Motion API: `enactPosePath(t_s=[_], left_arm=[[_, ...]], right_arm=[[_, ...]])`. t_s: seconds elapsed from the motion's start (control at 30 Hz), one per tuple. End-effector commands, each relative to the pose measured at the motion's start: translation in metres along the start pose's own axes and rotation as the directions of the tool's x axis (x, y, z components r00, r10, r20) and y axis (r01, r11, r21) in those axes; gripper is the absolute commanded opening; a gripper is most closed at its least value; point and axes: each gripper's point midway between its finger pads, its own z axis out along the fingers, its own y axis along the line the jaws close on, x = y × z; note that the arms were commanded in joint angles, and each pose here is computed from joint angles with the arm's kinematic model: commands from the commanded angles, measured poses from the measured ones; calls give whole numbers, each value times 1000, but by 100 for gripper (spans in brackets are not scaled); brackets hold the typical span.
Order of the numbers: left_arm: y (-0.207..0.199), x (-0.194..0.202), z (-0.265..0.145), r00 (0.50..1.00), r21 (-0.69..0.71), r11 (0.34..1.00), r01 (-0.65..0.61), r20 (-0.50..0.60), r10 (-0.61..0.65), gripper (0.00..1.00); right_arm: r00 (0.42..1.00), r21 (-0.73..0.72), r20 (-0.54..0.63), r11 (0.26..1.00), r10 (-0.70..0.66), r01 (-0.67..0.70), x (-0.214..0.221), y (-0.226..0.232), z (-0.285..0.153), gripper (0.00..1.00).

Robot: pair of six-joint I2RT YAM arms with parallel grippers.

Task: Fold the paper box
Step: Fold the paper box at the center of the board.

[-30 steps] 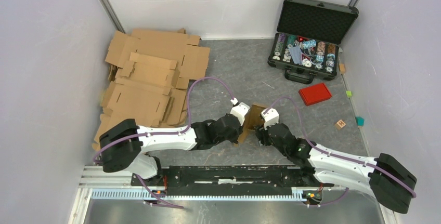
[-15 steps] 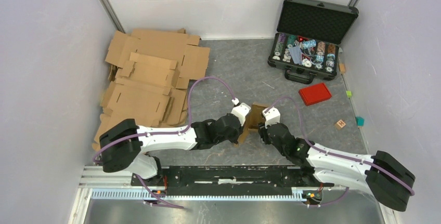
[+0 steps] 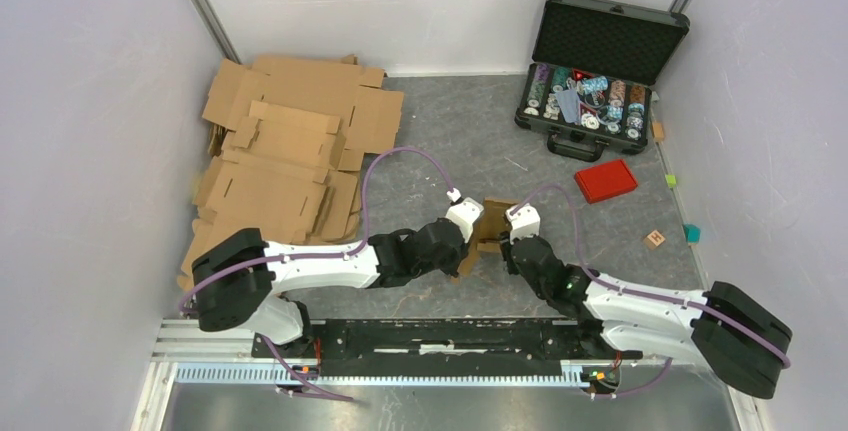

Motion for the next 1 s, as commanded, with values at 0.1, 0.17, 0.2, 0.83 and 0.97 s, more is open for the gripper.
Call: enactPosePath(t_s=[0.1,0.17,0.2,0.83,0.97], left_arm=[[-28,-13,3,1000,117,993,-8,17,6,2],[-30,-14,2,1000,124,992,-5,19,3,2],[-30,-14,2,1000,125,992,-1,19,-1,2],[-49,-14,7,999,211,976,48,14,-52,2],[-53,-15,8,998,225,973,54,14,-59,2]], right_arm=[[994,-4,71,996,86,-86,-15,6,5,35],[994,-2,72,996,86,-86,-15,6,6,34],[994,-2,71,996,86,-86,-15,6,6,34],[999,52,-11,998,46,-46,5,3,17,31],[999,46,-24,998,48,-47,9,4,18,30]])
